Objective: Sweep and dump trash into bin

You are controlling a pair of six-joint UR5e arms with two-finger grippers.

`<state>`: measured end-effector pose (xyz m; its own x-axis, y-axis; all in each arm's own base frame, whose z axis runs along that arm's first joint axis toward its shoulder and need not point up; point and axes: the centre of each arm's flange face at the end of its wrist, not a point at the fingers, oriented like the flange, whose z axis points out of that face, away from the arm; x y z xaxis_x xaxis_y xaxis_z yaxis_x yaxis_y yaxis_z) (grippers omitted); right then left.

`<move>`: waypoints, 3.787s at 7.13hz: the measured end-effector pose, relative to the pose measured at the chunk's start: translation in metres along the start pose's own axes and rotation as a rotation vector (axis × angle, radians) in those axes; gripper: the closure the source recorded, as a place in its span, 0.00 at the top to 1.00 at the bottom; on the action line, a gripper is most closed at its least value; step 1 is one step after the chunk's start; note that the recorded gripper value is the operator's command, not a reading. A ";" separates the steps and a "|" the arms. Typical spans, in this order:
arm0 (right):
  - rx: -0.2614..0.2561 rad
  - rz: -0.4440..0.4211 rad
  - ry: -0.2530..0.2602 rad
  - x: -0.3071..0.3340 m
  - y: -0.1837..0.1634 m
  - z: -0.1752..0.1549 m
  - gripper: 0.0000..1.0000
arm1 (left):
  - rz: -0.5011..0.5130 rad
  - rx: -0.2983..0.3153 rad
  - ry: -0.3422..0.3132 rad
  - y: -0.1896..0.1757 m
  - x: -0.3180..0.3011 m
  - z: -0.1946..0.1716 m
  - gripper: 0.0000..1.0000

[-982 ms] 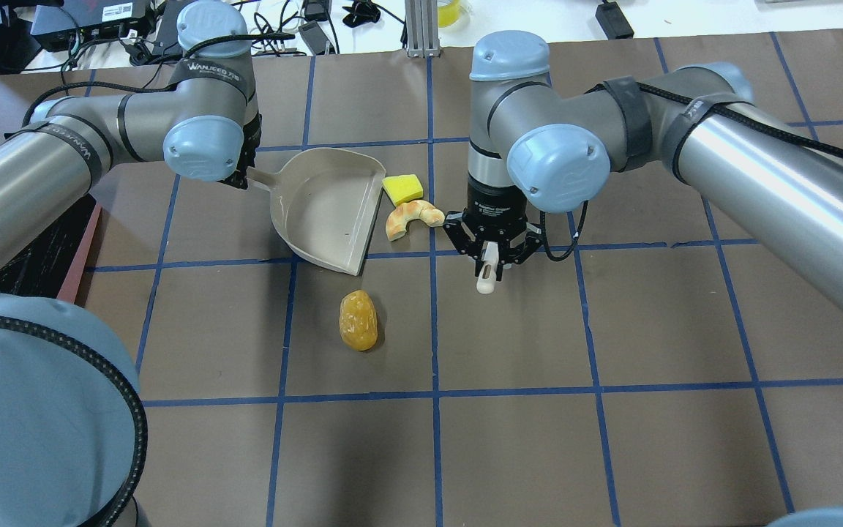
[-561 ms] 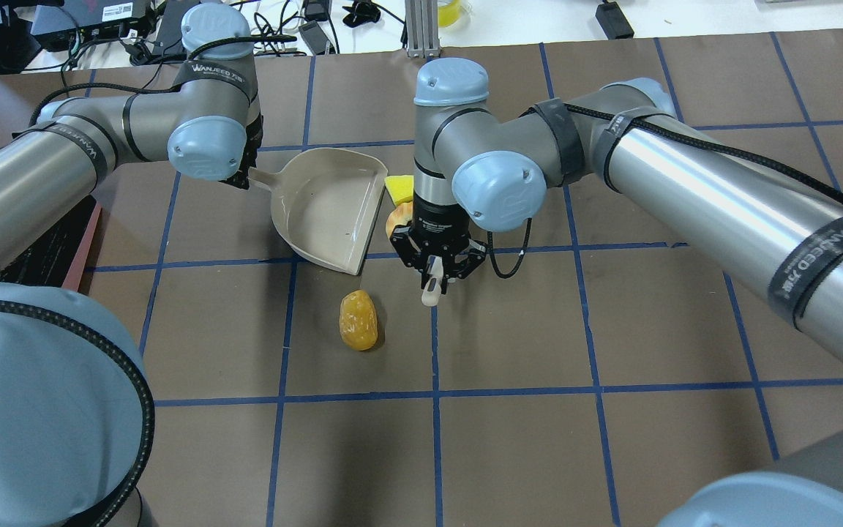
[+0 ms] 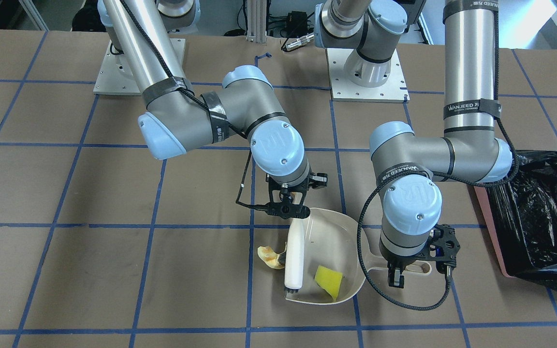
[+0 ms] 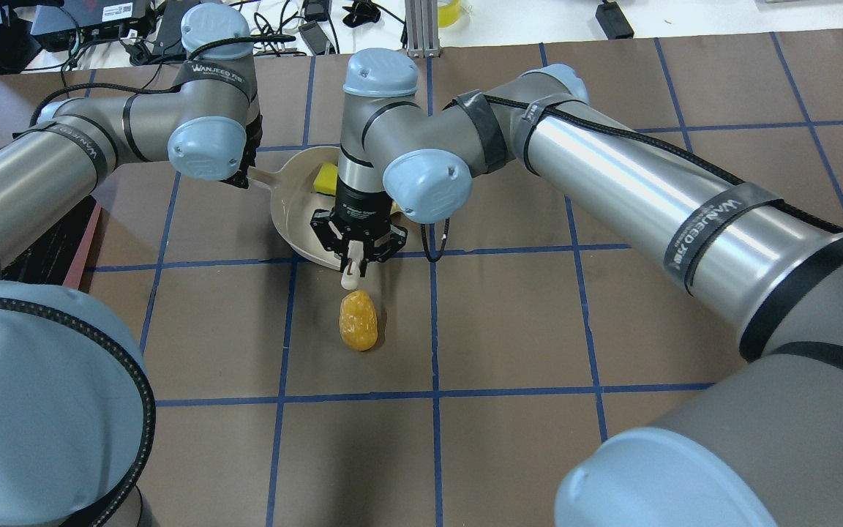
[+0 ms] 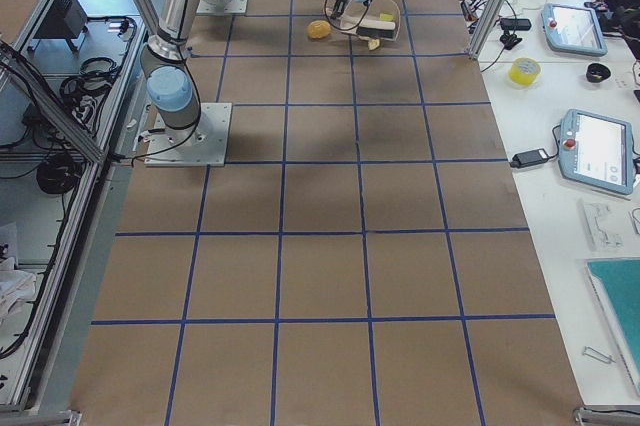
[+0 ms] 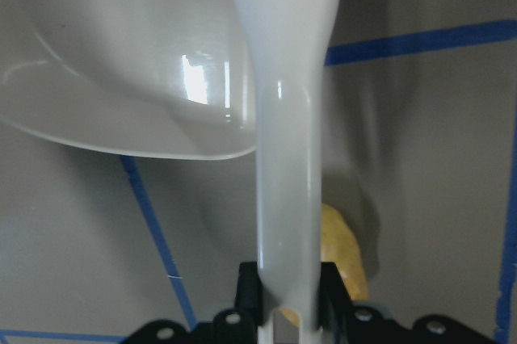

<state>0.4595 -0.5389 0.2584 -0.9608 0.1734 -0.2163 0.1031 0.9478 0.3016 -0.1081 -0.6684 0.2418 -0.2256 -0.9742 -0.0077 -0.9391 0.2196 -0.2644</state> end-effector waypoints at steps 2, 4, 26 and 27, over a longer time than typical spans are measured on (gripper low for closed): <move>-0.004 -0.030 -0.033 -0.022 -0.005 -0.004 0.00 | -0.002 0.002 0.001 0.000 0.000 0.000 0.00; 0.016 -0.037 0.029 -0.011 -0.010 -0.021 0.00 | -0.006 0.001 0.002 -0.001 0.001 -0.001 0.00; -0.087 0.169 0.211 0.119 0.030 -0.093 0.00 | -0.140 -0.312 -0.021 -0.090 -0.028 0.018 0.00; -0.097 0.189 0.219 0.124 0.041 -0.090 0.00 | -0.135 -0.338 -0.032 -0.124 -0.042 0.023 0.00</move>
<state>0.3215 -0.5025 0.3276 -0.9605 0.2729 0.0543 0.2709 0.8724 0.4068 0.0238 -0.6560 0.2526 -0.0902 -0.9956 -0.0262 -0.9938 0.0883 0.0680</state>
